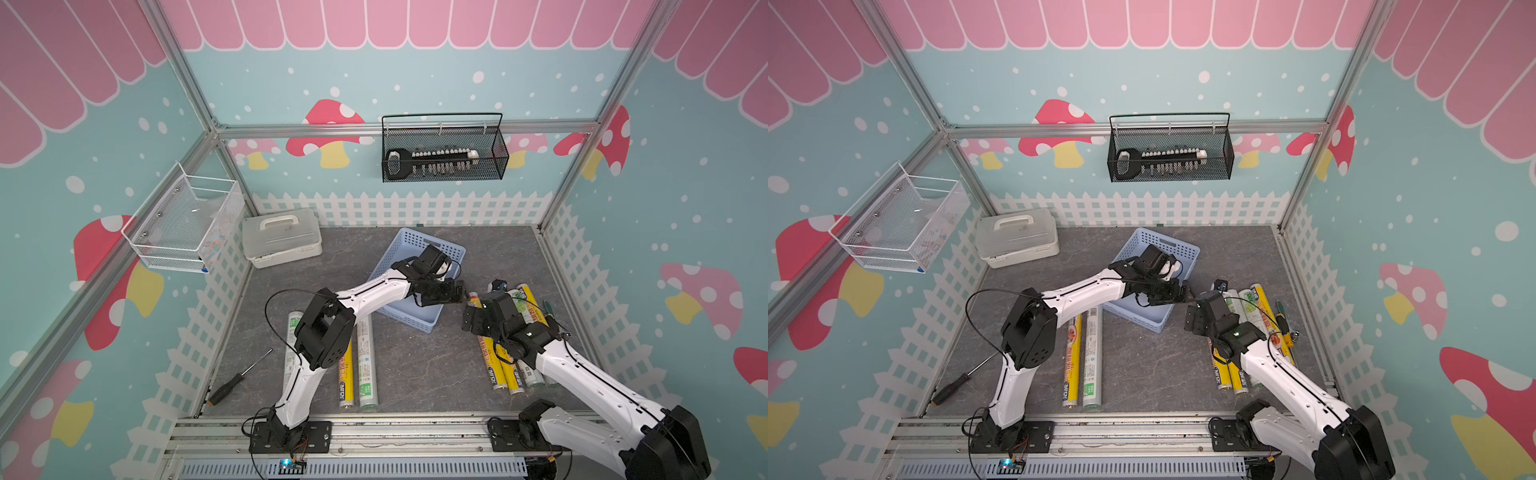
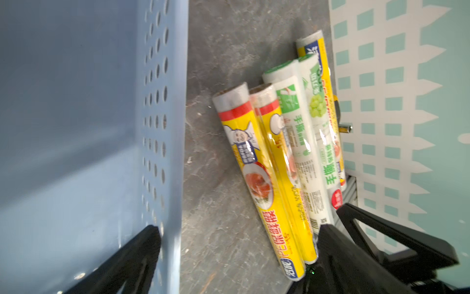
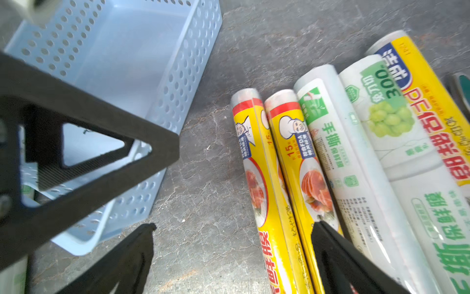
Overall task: Put the plastic wrap into the basket
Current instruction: Move the plastic wrap to the center of the board.
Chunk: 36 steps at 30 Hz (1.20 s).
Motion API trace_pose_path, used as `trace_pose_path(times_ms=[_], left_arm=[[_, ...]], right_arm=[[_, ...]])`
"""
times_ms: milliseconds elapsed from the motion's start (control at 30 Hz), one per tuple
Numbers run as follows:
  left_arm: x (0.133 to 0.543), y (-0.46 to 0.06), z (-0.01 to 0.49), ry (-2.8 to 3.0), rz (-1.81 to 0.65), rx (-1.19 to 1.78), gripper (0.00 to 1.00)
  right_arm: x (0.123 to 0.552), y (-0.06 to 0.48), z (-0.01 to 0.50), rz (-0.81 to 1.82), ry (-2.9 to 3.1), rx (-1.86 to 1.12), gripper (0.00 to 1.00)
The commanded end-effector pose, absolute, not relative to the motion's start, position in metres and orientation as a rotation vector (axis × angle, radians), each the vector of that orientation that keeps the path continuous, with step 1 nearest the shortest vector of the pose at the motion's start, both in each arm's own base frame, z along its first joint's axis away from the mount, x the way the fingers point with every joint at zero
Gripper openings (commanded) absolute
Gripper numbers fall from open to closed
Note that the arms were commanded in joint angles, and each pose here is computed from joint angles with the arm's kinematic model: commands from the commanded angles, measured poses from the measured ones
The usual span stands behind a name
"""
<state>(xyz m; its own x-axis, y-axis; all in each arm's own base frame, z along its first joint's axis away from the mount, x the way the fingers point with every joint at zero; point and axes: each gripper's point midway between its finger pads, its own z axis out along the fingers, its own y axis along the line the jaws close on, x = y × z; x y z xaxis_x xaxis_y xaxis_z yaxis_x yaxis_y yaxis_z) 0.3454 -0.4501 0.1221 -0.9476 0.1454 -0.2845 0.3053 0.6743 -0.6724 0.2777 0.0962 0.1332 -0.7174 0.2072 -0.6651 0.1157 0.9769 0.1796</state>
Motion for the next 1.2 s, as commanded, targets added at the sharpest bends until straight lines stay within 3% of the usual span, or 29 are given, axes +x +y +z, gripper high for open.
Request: trace_pose_path(times_ms=[0, 133, 300, 467, 667, 933, 1167], left_arm=[[0.325, -0.479, 0.145, 2.62, -1.42, 0.348, 0.99], [0.317, -0.486, 0.171, 2.519, -1.564, 0.35, 0.99], [0.337, -0.43, 0.182, 2.479, -1.296, 0.245, 0.99], [0.373, -0.341, 0.193, 2.456, -0.879, 0.175, 0.99], [0.43, -0.268, 0.171, 2.504, -0.815, 0.01, 0.99], [0.452, -0.274, 0.132, 2.595, -0.889, 0.032, 0.99], [0.425, -0.277, 0.112, 2.661, -0.897, 0.064, 0.97]], right_arm=[[0.274, 0.089, 0.129, 0.174, 2.391, 0.275, 0.99], [0.277, 0.096, 0.127, 0.248, 2.408, 0.264, 0.99], [0.283, 0.11, 0.13, 0.337, 2.425, 0.227, 0.99], [0.298, 0.145, 0.144, 0.527, 2.418, 0.105, 0.99], [0.331, 0.154, 0.131, 0.473, 2.491, 0.115, 0.99], [0.379, 0.163, 0.114, 0.459, 2.575, 0.08, 0.98], [0.391, 0.179, 0.096, 0.511, 2.642, -0.022, 0.97]])
